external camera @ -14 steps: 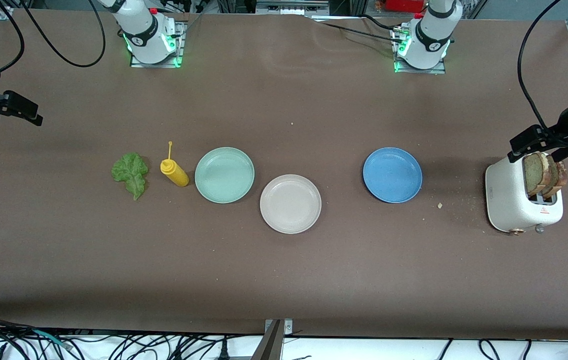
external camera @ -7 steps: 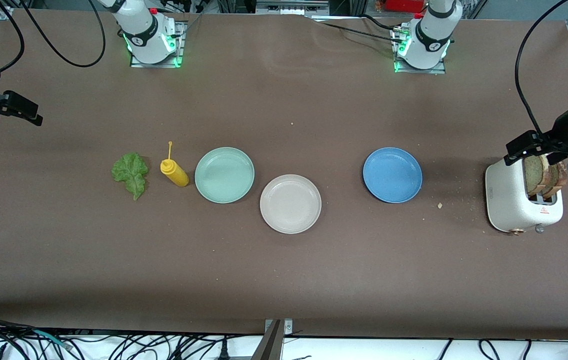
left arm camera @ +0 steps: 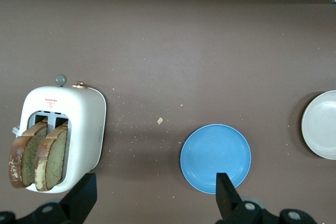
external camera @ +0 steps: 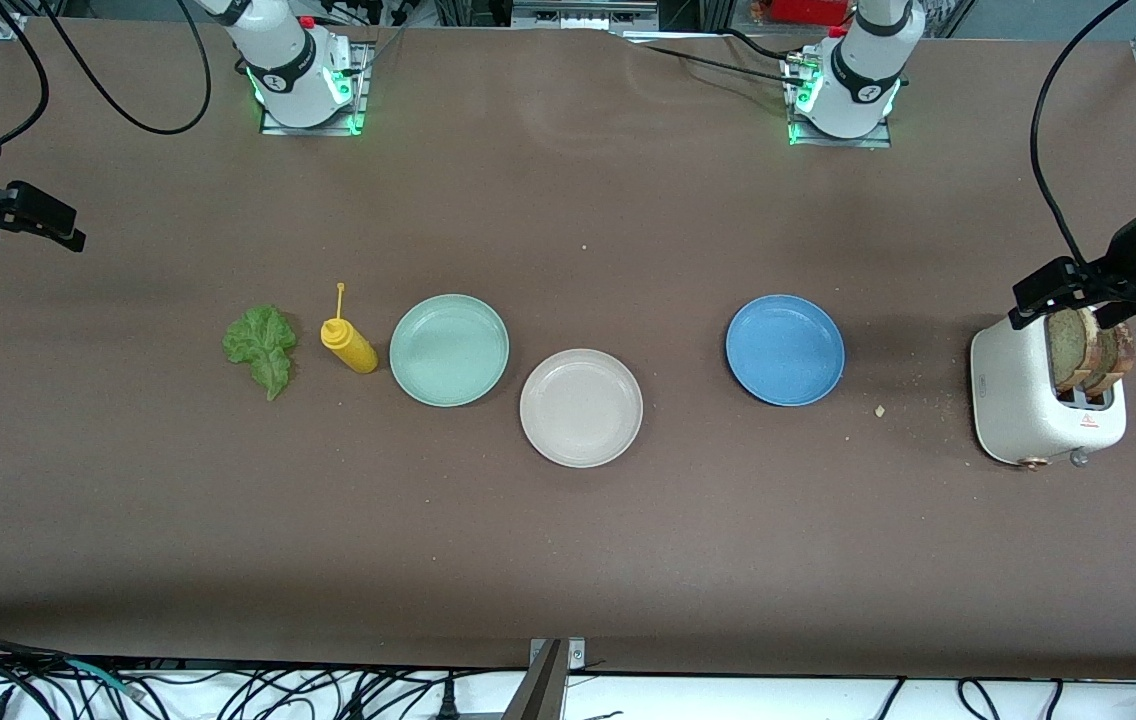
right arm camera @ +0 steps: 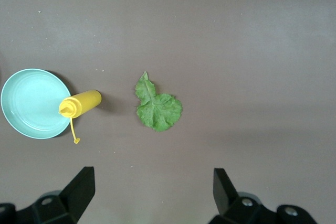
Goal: Make sandwich in beige plate with both arms
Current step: 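Lower the left gripper into the toaster and grasp a toasted bread slice, then lift the bread slice out and carry it to the beige plate, then lay the slice on the beige plate while the right gripper reaches out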
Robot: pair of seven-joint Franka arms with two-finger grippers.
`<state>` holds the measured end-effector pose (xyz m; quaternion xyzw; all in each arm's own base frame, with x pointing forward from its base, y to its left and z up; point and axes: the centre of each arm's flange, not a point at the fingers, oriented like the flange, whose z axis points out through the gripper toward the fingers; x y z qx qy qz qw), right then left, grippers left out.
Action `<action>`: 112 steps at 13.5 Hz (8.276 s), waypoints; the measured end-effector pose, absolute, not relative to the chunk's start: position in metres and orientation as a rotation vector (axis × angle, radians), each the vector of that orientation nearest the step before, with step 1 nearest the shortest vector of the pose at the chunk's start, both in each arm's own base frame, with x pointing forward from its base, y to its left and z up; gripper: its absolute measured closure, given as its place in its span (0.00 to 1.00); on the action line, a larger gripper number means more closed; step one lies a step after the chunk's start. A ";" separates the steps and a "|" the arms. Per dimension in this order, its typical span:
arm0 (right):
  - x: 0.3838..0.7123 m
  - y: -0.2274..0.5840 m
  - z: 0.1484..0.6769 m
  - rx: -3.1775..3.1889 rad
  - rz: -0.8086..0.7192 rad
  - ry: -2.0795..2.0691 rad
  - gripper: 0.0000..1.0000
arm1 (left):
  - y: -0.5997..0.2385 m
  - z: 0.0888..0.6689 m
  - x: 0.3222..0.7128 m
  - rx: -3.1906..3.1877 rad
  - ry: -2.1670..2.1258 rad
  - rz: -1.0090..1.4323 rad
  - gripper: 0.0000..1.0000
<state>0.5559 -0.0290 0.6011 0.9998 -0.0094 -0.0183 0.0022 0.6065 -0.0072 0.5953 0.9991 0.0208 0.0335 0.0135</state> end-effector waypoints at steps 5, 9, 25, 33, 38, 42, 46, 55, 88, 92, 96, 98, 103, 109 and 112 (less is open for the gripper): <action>0.556 -0.029 0.601 3.137 -0.058 -0.029 0.00 | -0.010 0.597 0.606 3.111 0.057 0.108 0.00; 0.556 -0.029 0.601 3.137 -0.058 -0.029 0.00 | -0.010 0.597 0.606 3.111 0.057 0.109 0.00; 0.556 -0.029 0.601 3.137 -0.058 -0.030 0.00 | -0.008 0.599 0.605 3.106 0.150 0.111 0.00; 0.556 -0.029 0.601 3.137 -0.058 -0.030 0.00 | 0.052 0.548 0.615 3.188 0.166 -0.060 0.00; 0.556 -0.029 0.601 3.137 -0.058 -0.030 0.00 | 0.102 0.499 0.625 3.198 0.045 -0.093 0.00; 0.556 -0.029 0.601 3.137 -0.058 -0.030 0.00 | 0.123 0.473 0.622 3.196 -0.002 -0.079 0.00; 0.556 -0.029 0.601 3.137 -0.058 -0.030 0.00 | 0.141 0.447 0.616 3.196 -0.054 -0.060 0.00; 0.556 -0.029 0.601 3.137 -0.058 -0.030 0.00 | 0.154 0.401 0.592 3.199 -0.054 -0.015 0.00; 0.556 -0.029 0.601 3.137 -0.058 -0.028 0.00 | 0.094 0.508 0.603 2.994 -0.185 -0.124 0.90; 0.556 -0.029 0.601 3.137 -0.057 -0.028 0.00 | 0.007 0.462 0.623 2.815 -0.229 -0.226 0.90; 0.556 -0.029 0.601 3.137 -0.057 -0.029 0.00 | -0.098 0.387 0.638 2.594 -0.248 -0.377 0.90; 0.556 -0.029 0.601 3.137 -0.057 -0.029 0.00 | -0.131 0.367 0.648 2.543 -0.272 -0.402 0.90; 0.556 -0.029 0.601 3.137 -0.057 -0.029 0.00 | -0.230 0.325 0.663 2.403 -0.131 -0.401 0.90; 0.556 -0.029 0.601 3.137 -0.057 -0.030 0.00 | -0.329 0.286 0.656 2.357 0.063 -0.276 0.90; 0.556 -0.031 0.601 3.136 -0.058 -0.035 0.00 | -0.348 0.260 0.651 2.325 0.134 -0.278 0.90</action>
